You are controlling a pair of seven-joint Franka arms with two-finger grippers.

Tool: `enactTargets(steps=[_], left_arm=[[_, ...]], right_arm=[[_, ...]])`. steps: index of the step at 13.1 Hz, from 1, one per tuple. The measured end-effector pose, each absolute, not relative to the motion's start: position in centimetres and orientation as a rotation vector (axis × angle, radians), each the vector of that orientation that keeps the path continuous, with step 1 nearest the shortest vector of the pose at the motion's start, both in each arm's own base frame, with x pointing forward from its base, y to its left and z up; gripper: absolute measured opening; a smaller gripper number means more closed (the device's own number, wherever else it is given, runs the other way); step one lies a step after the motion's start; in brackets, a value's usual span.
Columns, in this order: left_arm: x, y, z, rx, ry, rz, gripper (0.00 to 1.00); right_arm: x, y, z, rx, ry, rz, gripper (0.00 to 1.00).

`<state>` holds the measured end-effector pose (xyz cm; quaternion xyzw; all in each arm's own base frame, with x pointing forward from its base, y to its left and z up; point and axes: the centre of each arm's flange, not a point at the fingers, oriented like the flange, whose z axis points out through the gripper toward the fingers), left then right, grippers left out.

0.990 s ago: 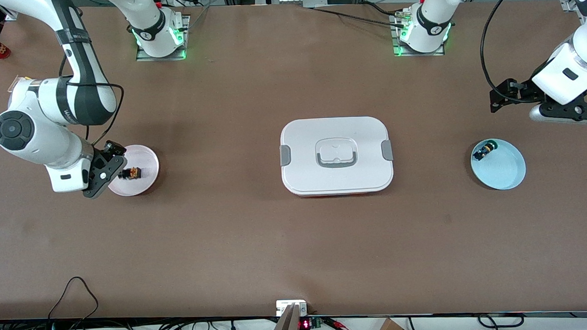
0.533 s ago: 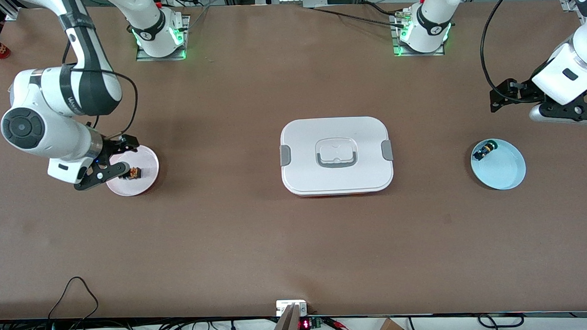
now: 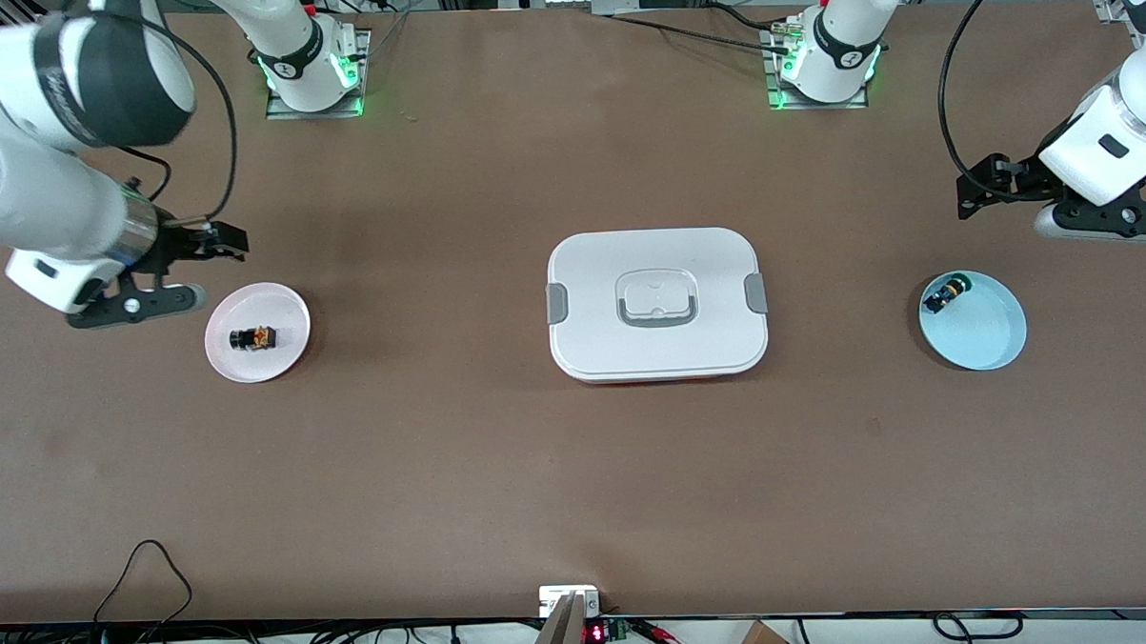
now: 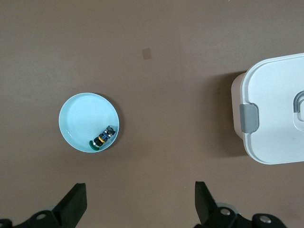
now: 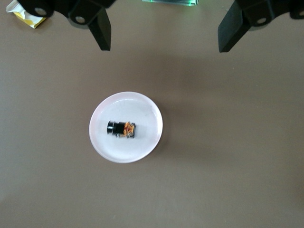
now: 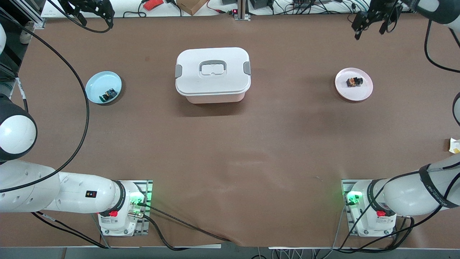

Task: Transfer orange switch to right arm and place

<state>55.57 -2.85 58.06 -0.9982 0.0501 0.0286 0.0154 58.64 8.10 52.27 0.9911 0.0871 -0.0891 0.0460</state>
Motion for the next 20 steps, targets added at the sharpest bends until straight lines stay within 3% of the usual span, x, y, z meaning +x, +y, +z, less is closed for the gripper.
enactTargets(steps=[5, 13, 16, 20], left_arm=[[55.6, -2.7, 58.1, -3.09, 0.157, 0.088, 1.0], [55.6, -2.7, 58.1, -3.078, 0.161, 0.087, 1.0], [55.6, -2.7, 58.1, -3.078, 0.161, 0.087, 1.0], [55.6, -2.7, 58.1, -3.078, 0.161, 0.087, 1.0]], right_arm=[[58.6, 4.1, 56.9, 3.091, 0.112, -0.191, 1.0], [57.1, 1.3, 56.8, 3.105, 0.038, -0.239, 1.0], [55.4, 0.6, 55.5, 3.118, 0.025, -0.167, 1.0], [52.8, -0.3, 58.4, 3.129, 0.004, -0.125, 1.0]])
